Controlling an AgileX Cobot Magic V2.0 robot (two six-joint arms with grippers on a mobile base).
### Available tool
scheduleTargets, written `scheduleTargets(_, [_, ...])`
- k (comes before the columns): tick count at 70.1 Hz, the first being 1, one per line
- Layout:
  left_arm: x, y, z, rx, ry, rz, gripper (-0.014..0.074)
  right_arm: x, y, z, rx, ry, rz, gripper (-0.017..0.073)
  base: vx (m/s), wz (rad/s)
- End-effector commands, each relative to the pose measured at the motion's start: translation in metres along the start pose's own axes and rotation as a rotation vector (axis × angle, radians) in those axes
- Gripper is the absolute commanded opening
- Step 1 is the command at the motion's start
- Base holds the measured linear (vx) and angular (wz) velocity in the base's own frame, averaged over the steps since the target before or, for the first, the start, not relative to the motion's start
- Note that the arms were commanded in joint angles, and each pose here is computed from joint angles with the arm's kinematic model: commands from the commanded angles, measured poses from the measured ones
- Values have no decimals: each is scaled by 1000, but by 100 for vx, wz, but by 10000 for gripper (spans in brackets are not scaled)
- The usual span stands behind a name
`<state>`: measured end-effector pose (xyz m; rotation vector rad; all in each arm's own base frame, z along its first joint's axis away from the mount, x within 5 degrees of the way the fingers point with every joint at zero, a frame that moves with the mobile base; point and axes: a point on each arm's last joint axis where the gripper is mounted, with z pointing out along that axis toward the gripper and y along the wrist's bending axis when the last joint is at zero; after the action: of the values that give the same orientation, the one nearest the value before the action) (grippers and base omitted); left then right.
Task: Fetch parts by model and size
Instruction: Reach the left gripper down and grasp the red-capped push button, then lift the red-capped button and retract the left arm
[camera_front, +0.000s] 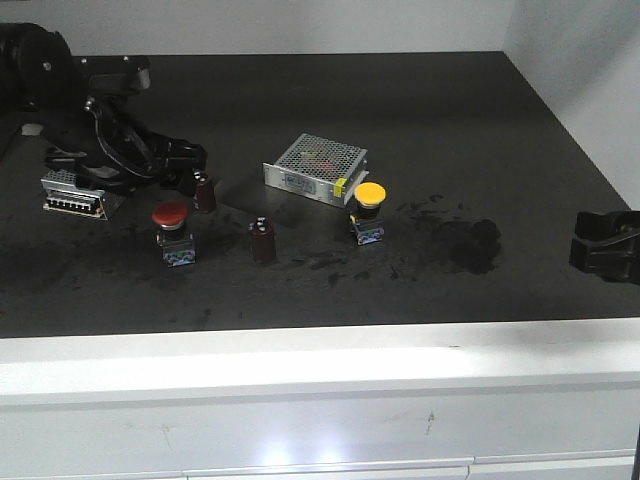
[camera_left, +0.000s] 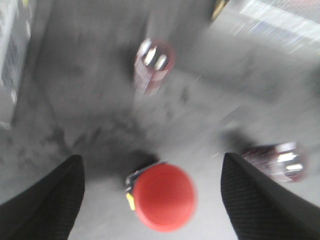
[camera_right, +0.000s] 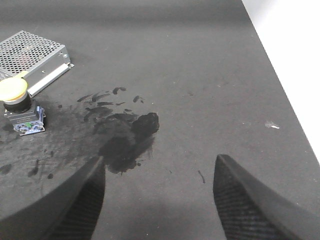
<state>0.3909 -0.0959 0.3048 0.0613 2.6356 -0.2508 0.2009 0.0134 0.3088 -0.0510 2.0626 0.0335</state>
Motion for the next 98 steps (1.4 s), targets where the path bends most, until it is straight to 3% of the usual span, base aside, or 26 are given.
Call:
scheduleTargets(1, [-9, -7, -23, 33, -84, -13, 544, -17, 0, -5, -2, -106, -24, 455, 0, 0])
scheduleTargets(30, [-7, -6, -6, 28, -30, -42, 543, -16, 0, -5, -1, -102, -24, 455, 0, 0])
scheduleTargets(40, [-5, -7, -2, 37, -8, -51, 504, -16, 0, -5, -1, -102, -24, 455, 0, 0])
scheduleTargets(82, [-2, -7, 7, 46, 40, -62, 73, -16, 0, -5, -1, -93, -24, 455, 0, 0])
scheduleTargets(91, [-3, -6, -2, 31, -2, -40, -4, -15, 0, -5, 0, -91, -24, 455, 0, 0])
scheduleTargets(98, [-3, -5, -21, 20, -87, -18, -8, -15, 0, -5, 0, -90, -24, 455, 0, 0])
